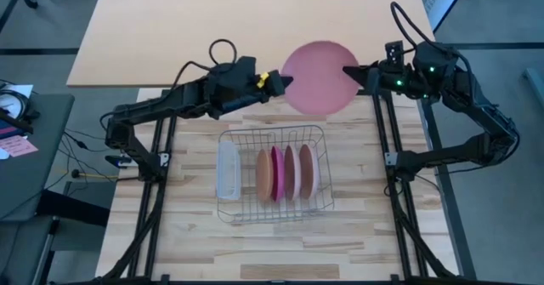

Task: Sort dishes
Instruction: Put the light pink plate in the dish rack

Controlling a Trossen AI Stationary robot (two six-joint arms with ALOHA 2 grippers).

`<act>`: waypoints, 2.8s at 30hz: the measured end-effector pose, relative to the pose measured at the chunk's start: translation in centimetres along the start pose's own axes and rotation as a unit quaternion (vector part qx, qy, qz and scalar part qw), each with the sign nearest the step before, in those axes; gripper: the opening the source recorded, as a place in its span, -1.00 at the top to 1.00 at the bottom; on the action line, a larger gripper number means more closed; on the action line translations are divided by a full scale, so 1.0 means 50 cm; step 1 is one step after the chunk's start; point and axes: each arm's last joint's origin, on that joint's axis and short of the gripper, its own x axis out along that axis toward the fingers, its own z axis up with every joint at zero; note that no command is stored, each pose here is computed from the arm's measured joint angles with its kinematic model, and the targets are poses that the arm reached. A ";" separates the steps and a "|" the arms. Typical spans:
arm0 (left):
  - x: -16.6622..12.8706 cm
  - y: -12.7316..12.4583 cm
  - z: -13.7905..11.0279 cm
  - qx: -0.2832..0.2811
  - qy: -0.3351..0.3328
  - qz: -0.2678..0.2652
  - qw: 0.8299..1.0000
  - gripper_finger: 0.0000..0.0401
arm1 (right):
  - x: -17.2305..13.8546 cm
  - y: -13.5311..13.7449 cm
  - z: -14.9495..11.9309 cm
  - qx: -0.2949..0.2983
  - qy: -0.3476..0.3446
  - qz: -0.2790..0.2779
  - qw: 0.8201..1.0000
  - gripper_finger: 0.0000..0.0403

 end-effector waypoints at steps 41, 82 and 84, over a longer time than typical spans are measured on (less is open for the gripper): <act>-0.210 0.031 0.182 0.101 -0.094 0.081 0.987 0.26 | -0.100 0.074 0.089 0.082 -0.035 0.083 0.993 0.93; -0.076 0.052 0.164 0.088 0.216 -0.122 0.965 0.26 | 0.027 0.083 0.008 -0.113 0.223 -0.140 0.958 0.93; -0.061 0.051 0.155 0.080 0.215 -0.121 0.966 0.26 | 0.028 0.079 0.011 -0.150 0.217 -0.145 0.954 0.93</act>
